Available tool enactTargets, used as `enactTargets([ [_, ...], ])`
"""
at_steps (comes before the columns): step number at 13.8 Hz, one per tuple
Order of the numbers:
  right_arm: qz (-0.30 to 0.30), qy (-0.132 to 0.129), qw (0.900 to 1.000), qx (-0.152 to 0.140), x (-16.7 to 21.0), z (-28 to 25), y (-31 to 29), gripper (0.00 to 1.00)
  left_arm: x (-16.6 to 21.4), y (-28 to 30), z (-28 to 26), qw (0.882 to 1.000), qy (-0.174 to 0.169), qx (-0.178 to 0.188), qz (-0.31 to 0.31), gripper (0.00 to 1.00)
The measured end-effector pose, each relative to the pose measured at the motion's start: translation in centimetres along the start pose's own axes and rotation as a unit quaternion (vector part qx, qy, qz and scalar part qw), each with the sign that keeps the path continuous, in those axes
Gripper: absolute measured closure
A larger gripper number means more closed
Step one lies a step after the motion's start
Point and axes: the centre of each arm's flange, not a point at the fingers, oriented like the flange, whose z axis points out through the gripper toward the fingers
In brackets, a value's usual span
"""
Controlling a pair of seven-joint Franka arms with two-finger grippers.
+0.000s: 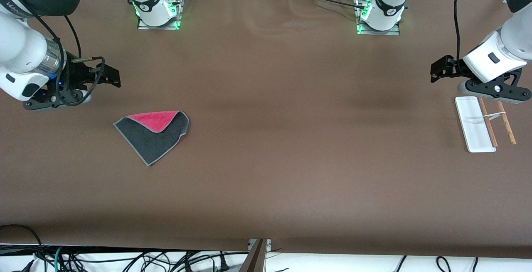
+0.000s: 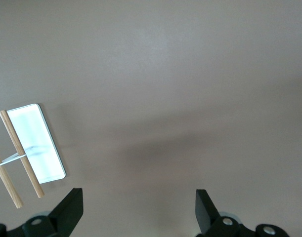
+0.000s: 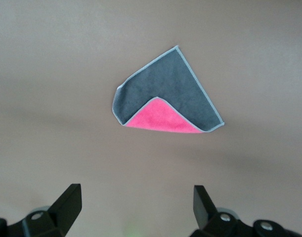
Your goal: Pass towel and hang on rack
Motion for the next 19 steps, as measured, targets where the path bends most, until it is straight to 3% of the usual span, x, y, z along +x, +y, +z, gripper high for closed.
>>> enactTargets([
  [19, 0.0, 0.0, 1.0, 0.0, -0.11, -0.17, 0.24, 0.0, 0.0, 0.0, 0.0, 1.0, 0.0, 0.0, 0.0, 0.0],
])
